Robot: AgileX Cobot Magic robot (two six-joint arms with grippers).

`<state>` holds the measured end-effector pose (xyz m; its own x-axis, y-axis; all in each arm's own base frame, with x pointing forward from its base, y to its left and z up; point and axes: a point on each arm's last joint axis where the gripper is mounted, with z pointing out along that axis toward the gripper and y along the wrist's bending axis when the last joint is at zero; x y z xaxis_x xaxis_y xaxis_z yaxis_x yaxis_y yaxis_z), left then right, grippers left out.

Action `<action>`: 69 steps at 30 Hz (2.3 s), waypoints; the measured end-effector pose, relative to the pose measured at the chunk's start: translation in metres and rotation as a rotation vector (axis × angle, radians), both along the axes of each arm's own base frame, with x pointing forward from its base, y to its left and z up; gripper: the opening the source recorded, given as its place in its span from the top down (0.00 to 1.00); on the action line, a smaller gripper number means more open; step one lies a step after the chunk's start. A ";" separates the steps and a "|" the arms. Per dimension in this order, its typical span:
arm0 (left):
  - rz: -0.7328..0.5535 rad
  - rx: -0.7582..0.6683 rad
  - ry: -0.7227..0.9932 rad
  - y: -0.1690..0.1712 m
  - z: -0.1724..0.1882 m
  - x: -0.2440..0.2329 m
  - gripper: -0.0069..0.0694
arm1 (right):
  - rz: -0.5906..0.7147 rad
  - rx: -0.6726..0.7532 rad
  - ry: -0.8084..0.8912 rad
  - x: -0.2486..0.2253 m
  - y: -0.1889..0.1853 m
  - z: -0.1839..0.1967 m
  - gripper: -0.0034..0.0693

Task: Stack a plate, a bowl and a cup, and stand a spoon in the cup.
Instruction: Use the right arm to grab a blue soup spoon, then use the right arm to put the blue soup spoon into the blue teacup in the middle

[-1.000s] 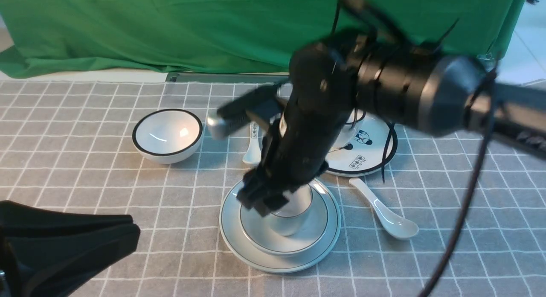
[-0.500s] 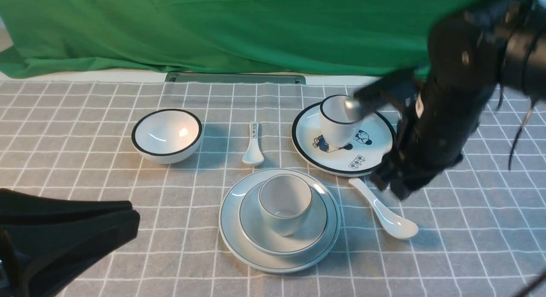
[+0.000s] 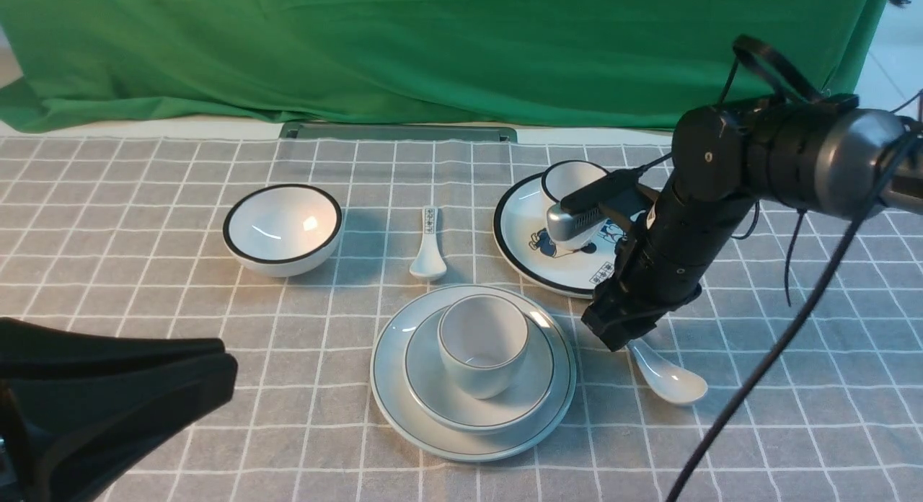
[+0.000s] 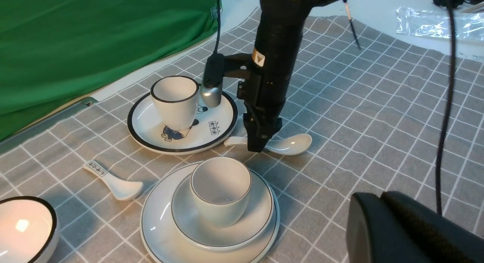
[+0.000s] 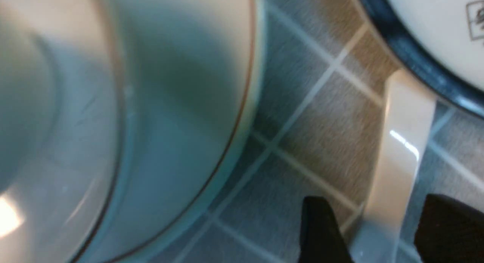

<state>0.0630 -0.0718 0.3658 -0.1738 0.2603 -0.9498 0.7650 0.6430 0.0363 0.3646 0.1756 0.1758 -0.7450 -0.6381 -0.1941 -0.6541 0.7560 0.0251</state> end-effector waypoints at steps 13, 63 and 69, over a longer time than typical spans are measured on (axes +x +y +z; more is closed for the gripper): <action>-0.006 0.011 0.020 0.000 -0.002 -0.001 0.90 | -0.003 -0.020 0.031 0.013 0.001 -0.022 0.49; 0.010 -0.057 -0.043 -0.001 0.005 0.002 0.90 | -0.055 0.767 -0.980 -0.109 0.082 0.003 0.69; 0.010 -0.056 -0.043 -0.001 0.005 0.002 0.90 | -0.054 0.768 -0.983 -0.109 0.082 0.003 0.45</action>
